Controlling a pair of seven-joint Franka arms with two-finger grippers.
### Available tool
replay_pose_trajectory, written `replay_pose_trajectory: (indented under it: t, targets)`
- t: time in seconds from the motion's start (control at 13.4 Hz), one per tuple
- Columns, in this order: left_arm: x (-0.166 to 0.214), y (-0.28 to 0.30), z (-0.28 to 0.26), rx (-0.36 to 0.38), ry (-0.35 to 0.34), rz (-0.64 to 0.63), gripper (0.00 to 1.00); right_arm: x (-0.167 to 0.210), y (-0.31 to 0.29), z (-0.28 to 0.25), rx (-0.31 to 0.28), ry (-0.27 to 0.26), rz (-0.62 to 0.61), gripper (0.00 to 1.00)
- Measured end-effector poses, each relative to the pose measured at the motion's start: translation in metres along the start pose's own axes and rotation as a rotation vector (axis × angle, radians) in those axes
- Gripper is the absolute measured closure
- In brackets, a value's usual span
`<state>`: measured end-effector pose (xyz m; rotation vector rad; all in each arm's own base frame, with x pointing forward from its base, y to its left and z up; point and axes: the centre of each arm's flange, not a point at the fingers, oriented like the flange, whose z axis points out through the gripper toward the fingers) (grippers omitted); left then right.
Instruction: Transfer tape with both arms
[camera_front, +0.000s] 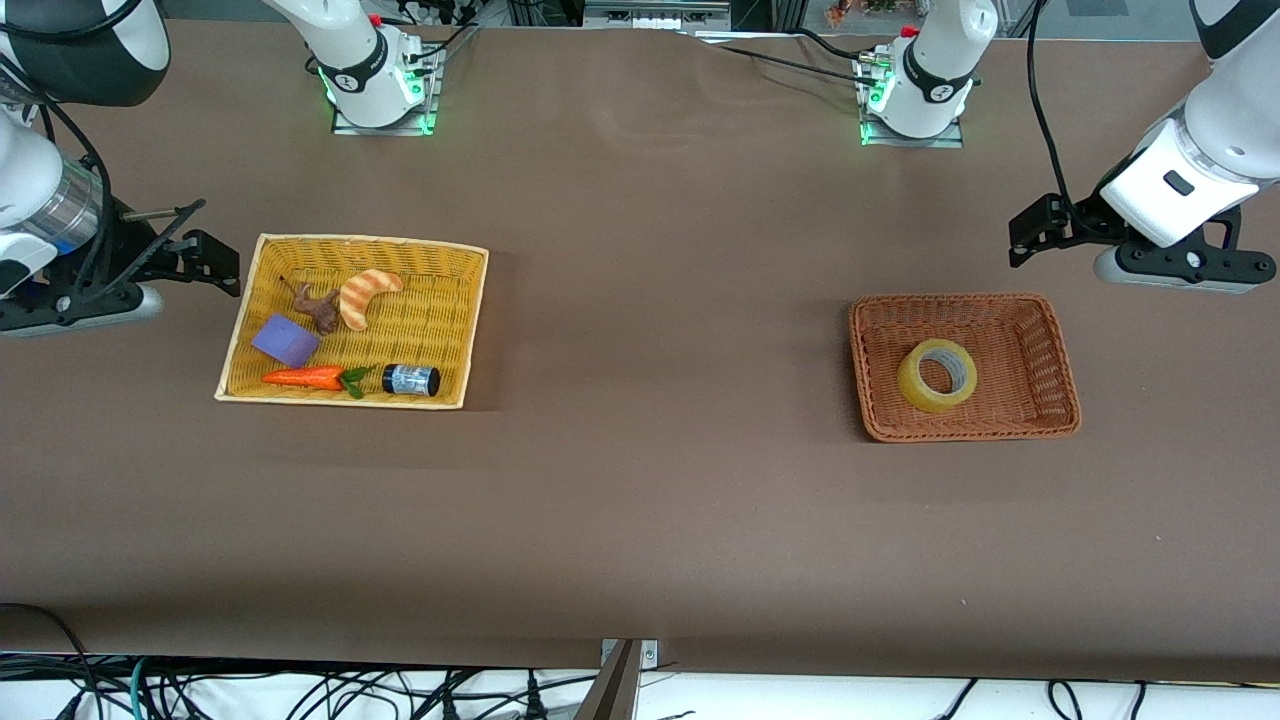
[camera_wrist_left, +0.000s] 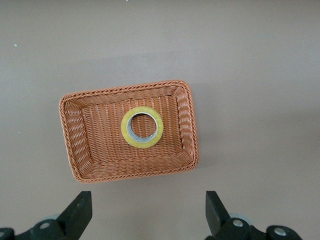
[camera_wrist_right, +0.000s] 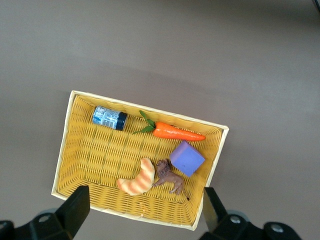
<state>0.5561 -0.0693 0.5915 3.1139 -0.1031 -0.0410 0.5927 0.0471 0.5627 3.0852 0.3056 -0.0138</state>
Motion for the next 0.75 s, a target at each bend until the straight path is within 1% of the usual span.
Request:
replay_pose_trajectory:
  t: [0.37, 0.75]
  targets:
    - [-0.0004, -0.0015, 0.0010, -0.002, -0.002, -0.003, 0.00, -0.0037, 0.0037, 0.0012, 0.003, -0.025, 0.007, 0.00]
    - [-0.0003, -0.0048, 0.0009, -0.003, -0.001, -0.009, 0.00, -0.0039, 0.0037, 0.0005, 0.003, -0.027, 0.007, 0.00]
